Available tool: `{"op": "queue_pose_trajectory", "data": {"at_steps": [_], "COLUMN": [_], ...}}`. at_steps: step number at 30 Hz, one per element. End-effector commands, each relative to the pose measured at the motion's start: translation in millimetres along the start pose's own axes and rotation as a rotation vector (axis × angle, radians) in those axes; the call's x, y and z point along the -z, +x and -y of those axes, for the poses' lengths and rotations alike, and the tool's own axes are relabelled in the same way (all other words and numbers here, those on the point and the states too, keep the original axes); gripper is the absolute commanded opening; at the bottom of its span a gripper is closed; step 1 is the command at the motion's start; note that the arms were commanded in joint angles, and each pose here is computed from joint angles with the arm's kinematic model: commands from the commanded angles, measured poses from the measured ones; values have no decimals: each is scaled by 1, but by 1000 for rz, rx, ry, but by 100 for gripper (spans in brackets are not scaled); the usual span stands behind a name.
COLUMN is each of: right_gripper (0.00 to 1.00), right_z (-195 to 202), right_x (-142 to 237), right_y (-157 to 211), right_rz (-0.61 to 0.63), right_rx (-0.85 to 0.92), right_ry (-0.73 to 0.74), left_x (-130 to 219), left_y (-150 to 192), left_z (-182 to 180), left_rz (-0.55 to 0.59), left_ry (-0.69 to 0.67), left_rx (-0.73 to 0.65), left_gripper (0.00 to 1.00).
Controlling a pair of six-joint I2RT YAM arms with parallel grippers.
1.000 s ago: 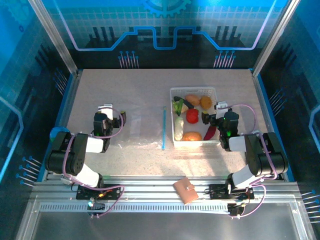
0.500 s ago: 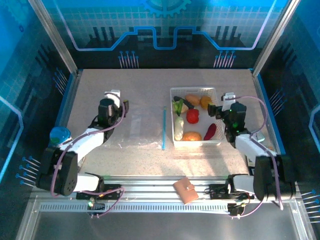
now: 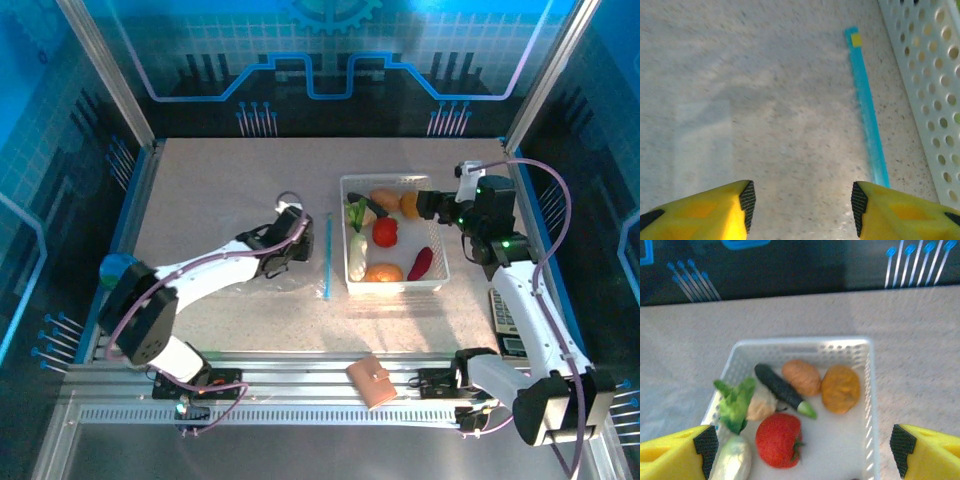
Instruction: Place the food in the zip-top bag and seal the zipper
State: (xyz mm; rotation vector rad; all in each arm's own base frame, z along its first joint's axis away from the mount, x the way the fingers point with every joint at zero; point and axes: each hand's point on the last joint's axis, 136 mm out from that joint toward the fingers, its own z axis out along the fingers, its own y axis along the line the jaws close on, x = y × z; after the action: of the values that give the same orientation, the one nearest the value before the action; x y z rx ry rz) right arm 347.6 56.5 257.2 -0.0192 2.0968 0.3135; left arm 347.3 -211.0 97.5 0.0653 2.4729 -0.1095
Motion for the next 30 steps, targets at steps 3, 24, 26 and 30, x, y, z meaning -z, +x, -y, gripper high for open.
{"op": "queue_pose_trajectory", "data": {"at_steps": [3, 24, 26, 30], "right_gripper": [92, 93, 93, 93], "right_z": [-21, -26, -27, -26], "right_x": [3, 7, 8, 6], "right_y": [17, 11, 10, 10], "right_rz": [-98, -67, -63, -63], "right_rx": [-32, -21, -18, -18], "right_ry": [-68, -90, -90, -89], "left_x": [-13, -62, -66, -71], "left_y": [3, 22, 25, 28], "left_z": [22, 56, 58, 58], "left_rz": [-84, -204, -213, -228], "left_ry": [-10, 20, 20, 15], "left_rx": [36, 13, 11, 5], "left_gripper": [59, 52, 52, 50]}}
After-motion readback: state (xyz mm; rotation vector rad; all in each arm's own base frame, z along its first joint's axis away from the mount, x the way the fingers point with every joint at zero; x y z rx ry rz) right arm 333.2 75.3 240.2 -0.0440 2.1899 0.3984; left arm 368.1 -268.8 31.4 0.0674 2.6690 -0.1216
